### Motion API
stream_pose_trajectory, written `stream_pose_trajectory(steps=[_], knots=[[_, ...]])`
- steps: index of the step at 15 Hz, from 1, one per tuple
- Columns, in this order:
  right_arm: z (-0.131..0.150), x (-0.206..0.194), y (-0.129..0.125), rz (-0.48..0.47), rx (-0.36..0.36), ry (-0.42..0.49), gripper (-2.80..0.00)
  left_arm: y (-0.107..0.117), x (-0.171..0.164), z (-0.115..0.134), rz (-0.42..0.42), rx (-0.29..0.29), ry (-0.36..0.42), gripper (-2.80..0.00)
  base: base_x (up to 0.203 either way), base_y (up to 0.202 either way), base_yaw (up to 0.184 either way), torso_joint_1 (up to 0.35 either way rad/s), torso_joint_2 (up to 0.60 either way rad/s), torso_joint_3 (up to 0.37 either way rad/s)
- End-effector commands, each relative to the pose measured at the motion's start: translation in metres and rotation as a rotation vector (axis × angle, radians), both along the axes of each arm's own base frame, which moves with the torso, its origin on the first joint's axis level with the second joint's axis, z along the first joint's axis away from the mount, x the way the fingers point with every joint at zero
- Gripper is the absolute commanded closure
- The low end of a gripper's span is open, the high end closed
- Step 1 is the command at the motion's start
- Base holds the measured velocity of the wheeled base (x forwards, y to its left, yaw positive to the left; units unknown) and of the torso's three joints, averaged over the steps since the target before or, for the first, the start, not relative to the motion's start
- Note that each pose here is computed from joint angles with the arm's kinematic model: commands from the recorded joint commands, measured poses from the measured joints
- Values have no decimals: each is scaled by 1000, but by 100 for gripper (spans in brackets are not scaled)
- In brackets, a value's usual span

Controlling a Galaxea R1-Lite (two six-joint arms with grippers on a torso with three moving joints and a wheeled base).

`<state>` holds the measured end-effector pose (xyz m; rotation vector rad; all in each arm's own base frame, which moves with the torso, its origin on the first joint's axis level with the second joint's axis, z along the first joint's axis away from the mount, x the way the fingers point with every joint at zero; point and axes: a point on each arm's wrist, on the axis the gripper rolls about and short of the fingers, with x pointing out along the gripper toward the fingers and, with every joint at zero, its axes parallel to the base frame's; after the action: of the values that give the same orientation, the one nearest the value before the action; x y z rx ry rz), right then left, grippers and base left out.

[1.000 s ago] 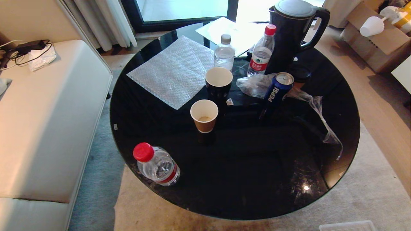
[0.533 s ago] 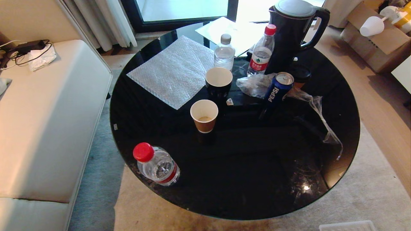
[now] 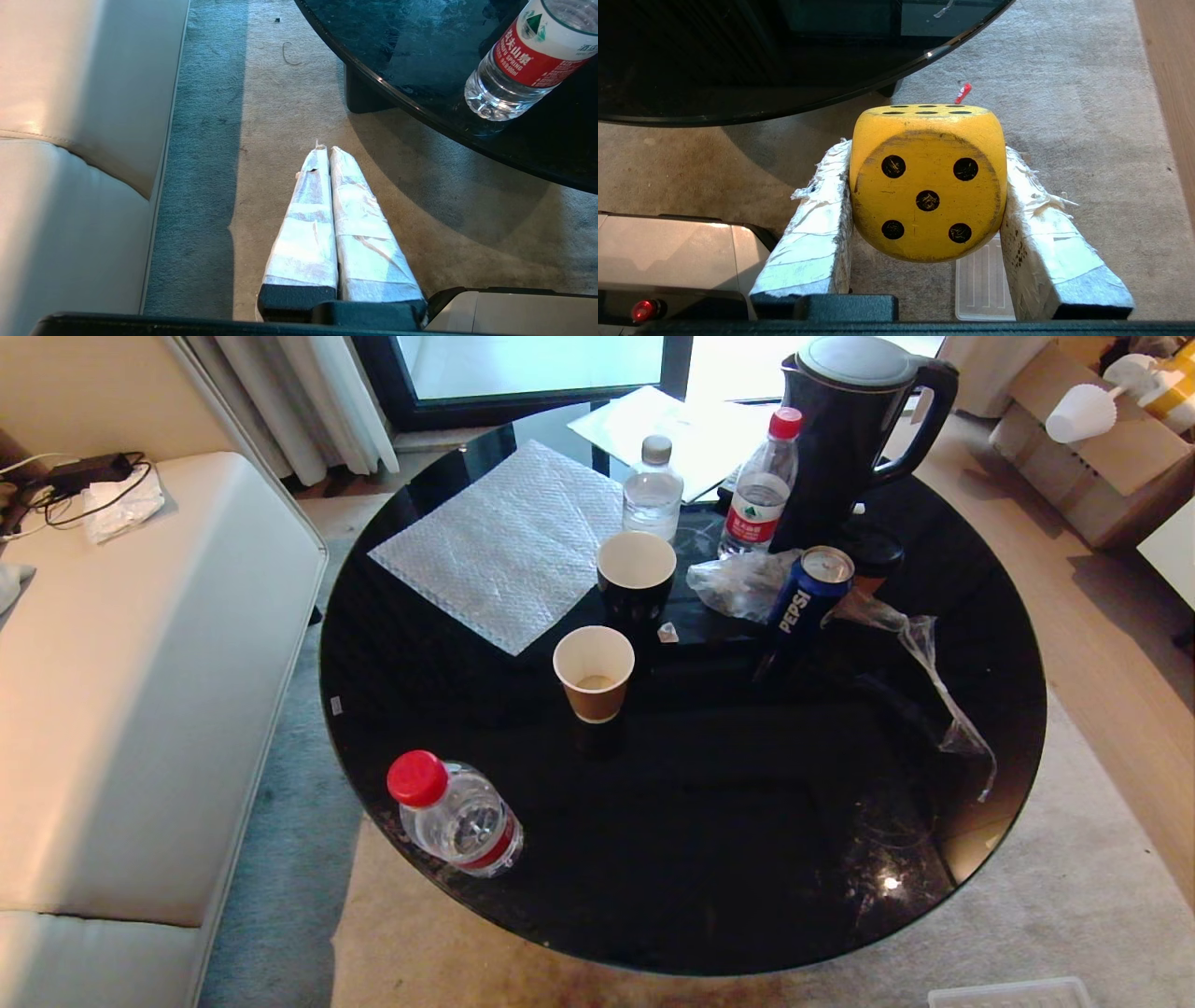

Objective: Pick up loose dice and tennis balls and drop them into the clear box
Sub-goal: Put the toys in the box

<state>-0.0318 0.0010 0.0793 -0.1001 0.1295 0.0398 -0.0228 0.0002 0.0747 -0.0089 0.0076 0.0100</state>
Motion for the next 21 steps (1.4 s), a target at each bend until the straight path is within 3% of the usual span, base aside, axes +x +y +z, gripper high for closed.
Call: stream_pose_trajectory(steps=[1, 5, 21], knots=[[-1, 0, 0, -1, 0, 2, 0, 0, 0, 0, 1, 0, 2, 0, 0, 0, 0, 0, 0, 0], [-4, 1, 0, -14, 29, 12, 0, 0, 0, 0, 1, 1, 3, 0, 0, 0, 0, 0, 0, 0], [-4, 0, 0, -14, 29, 11, 0, 0, 0, 0, 1, 1, 5, 0, -5, 0, 0, 0, 0, 0]])
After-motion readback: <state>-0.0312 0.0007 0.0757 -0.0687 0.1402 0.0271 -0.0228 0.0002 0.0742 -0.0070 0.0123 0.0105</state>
